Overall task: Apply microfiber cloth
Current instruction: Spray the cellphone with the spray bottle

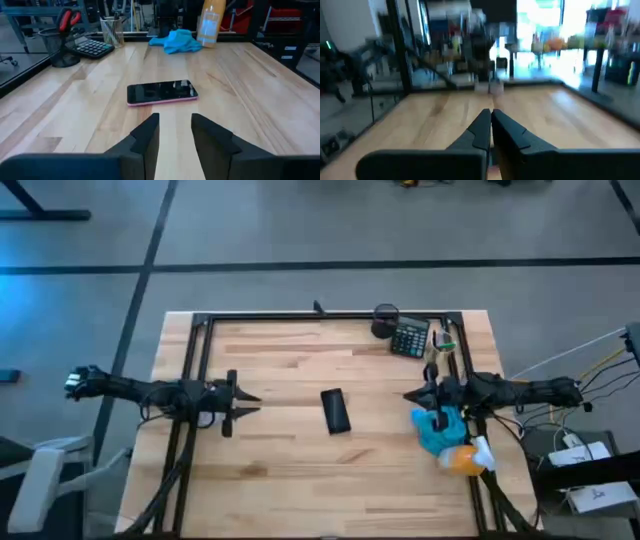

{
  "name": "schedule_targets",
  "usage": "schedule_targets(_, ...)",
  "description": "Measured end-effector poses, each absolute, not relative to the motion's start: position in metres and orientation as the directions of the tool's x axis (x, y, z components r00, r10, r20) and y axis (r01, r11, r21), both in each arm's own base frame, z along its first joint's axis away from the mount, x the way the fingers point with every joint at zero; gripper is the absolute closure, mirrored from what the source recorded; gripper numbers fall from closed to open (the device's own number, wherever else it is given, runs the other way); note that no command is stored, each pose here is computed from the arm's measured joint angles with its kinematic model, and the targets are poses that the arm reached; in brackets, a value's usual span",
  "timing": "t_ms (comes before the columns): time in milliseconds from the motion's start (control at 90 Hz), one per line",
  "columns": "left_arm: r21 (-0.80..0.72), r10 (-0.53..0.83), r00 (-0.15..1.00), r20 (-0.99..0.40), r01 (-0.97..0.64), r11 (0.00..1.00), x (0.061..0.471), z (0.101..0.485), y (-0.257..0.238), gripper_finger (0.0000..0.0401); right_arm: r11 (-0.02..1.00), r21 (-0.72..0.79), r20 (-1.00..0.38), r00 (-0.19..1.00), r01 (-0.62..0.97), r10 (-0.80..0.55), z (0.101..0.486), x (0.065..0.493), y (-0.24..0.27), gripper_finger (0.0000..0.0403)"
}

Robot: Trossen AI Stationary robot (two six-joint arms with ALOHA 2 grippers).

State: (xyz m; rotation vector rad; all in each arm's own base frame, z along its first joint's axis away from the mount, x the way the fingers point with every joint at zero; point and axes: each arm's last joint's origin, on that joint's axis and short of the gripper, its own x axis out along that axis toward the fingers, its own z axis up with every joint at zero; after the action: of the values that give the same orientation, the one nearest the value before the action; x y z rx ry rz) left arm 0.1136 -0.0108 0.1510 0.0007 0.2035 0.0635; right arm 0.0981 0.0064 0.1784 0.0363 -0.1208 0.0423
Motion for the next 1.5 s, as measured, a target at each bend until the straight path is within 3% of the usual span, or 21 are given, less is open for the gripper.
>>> schedule_targets(100,0.039,0.134,0.976,-0.171,-0.129,0.991,0.114,0.154,-0.009,0.0301,0.995,0.061,0.157,0.984,0.079,-0.088,0.182,0.098,0.003,0.0403)
schedule_targets(167,-0.024,0.129,0.981,-0.141,-0.134,0.991,0.115,0.157,-0.009,0.0301,0.986,0.109,0.185,0.972,0.128,-0.147,0.185,0.098,0.001,0.0403)
schedule_targets(300,-0.291,0.096,0.995,-0.035,-0.102,0.951,0.117,0.167,-0.010,0.0301,0.986,0.157,0.235,0.967,0.062,-0.098,0.191,0.103,0.003,0.0403)
schedule_targets(478,-0.230,0.125,0.992,0.037,-0.113,0.967,0.118,0.175,-0.010,0.0301,0.976,0.216,0.153,0.985,0.041,-0.076,0.184,0.119,0.005,0.0403)
schedule_targets(689,-0.278,0.125,0.990,0.068,-0.102,0.955,0.120,0.178,-0.010,0.0301,0.980,0.188,0.028,0.997,0.068,-0.075,0.184,0.150,0.008,0.0403)
schedule_targets(978,-0.194,0.114,0.993,0.005,-0.111,0.975,0.129,0.170,-0.012,0.0301,0.996,0.047,-0.215,0.974,0.079,-0.067,0.180,0.202,0.012,0.0403)
schedule_targets(1189,-0.129,0.101,0.993,-0.054,-0.108,0.986,0.147,0.165,-0.015,0.0296,0.998,-0.054,-0.456,0.888,0.037,-0.057,0.177,0.227,0.015,0.0403)
schedule_targets(1322,-0.049,0.174,0.973,-0.149,-0.183,0.982,0.167,0.163,-0.015,0.0270,0.993,-0.118,-0.568,0.820,-0.004,-0.064,0.181,0.234,0.015,0.0403)
schedule_targets(1500,0.123,0.189,0.950,-0.248,-0.163,0.979,0.203,0.163,-0.020,0.0215,0.968,-0.231,-0.629,0.774,-0.101,-0.069,0.179,0.239,0.016,0.0401)
